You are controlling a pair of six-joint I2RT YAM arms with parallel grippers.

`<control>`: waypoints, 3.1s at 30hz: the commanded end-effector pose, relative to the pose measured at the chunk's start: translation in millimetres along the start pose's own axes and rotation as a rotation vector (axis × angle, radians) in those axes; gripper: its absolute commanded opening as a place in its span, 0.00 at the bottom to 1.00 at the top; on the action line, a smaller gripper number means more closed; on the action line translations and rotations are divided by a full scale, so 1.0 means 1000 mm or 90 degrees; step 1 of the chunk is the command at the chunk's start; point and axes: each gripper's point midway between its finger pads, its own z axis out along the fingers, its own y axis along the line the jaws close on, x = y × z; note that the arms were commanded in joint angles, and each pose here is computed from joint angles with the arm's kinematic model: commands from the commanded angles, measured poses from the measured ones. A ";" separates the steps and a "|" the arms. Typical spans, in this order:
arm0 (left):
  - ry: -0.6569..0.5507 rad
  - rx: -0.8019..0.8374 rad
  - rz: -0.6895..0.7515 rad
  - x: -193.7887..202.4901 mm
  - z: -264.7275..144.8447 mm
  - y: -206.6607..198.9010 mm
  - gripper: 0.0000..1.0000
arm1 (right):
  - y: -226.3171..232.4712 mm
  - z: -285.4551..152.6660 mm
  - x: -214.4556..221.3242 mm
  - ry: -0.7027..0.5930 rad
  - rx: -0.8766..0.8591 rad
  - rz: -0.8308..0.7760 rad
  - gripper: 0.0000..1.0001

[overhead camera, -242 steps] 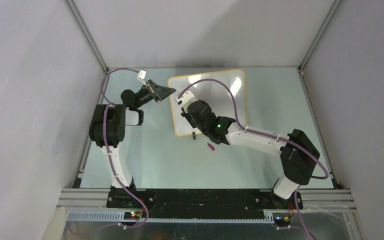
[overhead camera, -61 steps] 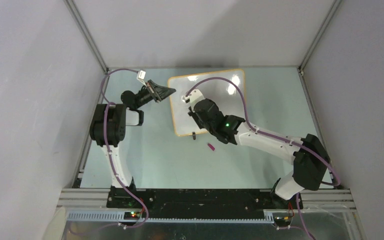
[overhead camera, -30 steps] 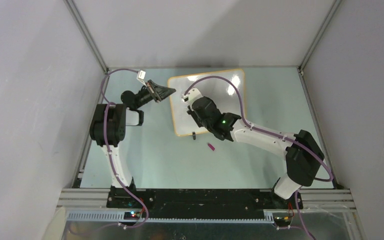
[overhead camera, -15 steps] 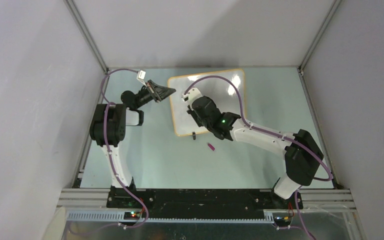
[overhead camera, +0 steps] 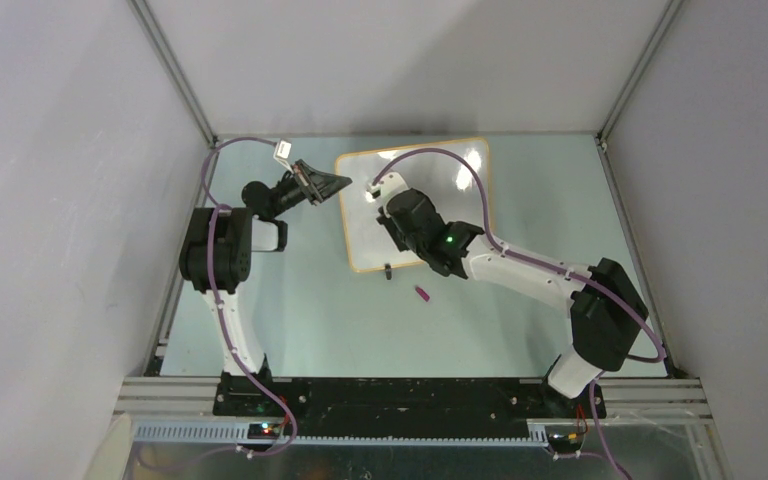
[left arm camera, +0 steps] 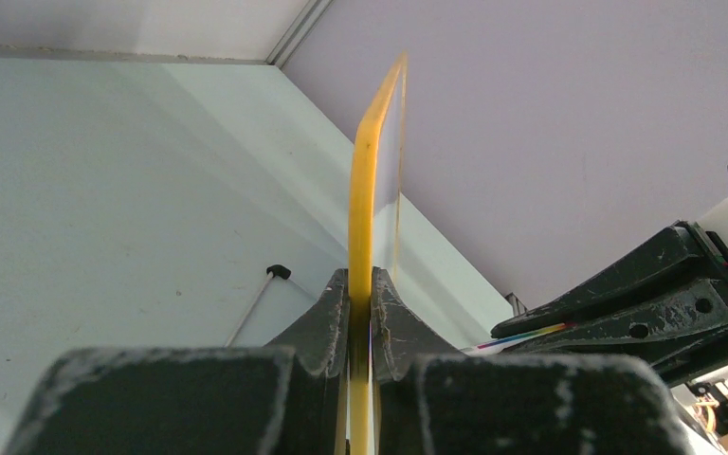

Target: Write a sentence on the whiteboard

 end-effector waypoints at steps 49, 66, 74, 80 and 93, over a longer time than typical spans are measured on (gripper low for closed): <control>0.037 0.029 0.025 0.012 0.000 -0.003 0.00 | -0.017 0.007 -0.033 -0.032 0.025 0.007 0.00; 0.036 0.030 0.025 0.012 0.000 -0.004 0.00 | 0.002 0.011 -0.019 -0.002 0.010 -0.009 0.00; 0.036 0.031 0.027 0.012 0.000 -0.005 0.00 | 0.003 0.007 -0.002 0.015 0.015 -0.007 0.00; 0.036 0.029 0.027 0.012 -0.001 -0.004 0.00 | 0.000 0.004 0.005 0.019 0.019 -0.004 0.00; 0.035 0.029 0.027 0.012 -0.001 -0.004 0.00 | -0.019 0.000 0.012 0.025 0.039 0.010 0.00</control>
